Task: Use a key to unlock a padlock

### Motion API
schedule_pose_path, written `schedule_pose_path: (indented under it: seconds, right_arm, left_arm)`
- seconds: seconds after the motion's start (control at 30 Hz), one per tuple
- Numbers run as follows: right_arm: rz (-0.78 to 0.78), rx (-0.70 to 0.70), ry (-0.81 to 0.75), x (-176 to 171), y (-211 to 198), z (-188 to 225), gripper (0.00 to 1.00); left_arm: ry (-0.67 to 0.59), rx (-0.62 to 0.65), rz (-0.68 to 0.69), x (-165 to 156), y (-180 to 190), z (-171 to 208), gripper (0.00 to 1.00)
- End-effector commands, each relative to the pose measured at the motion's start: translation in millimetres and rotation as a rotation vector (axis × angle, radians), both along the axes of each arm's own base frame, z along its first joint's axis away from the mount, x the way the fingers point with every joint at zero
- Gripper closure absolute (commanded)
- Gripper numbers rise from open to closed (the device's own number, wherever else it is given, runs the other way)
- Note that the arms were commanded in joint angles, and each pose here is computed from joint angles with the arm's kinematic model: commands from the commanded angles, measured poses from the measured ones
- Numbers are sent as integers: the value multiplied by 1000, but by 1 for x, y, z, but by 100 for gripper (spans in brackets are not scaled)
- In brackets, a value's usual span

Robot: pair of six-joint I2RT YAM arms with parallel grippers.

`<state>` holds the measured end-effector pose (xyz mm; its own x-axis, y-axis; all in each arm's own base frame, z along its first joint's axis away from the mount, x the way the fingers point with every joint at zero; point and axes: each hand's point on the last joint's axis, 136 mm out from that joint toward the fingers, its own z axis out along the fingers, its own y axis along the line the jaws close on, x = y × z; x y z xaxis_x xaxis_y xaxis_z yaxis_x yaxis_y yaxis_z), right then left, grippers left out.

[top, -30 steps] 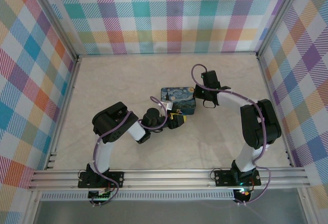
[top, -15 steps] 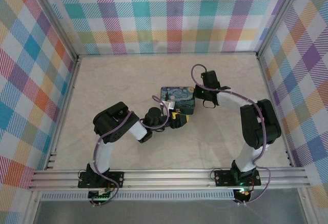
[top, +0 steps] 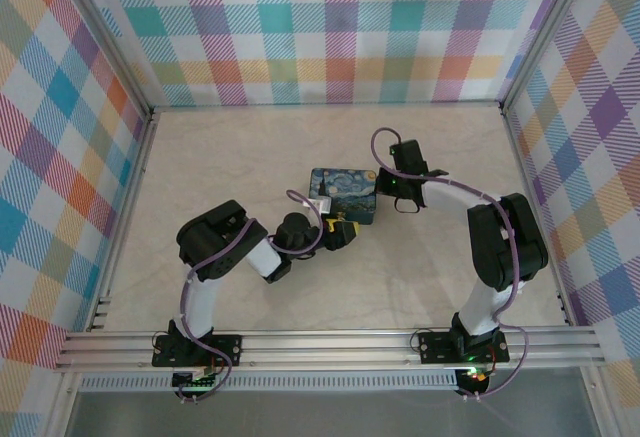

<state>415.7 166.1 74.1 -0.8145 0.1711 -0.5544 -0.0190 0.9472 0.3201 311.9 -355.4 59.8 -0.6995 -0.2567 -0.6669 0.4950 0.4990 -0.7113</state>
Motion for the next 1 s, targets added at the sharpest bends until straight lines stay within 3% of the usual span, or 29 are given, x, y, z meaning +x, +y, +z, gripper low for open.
schedule_pose_path:
  seconds: [0.0,0.43,0.7,0.97]
  right_arm:
    - [13,4,38,-8,4,-11,100]
    - [21,16,40,-9,9,-11,100]
    - [26,16,38,-9,12,-11,100]
    - [24,6,40,-10,11,-12,100]
  left_arm:
    - [29,38,37,3,11,-11,43]
    - [79,42,24,9,5,-26,54]
    - [100,51,12,10,1,-34,42]
    - [102,60,38,11,8,-34,48]
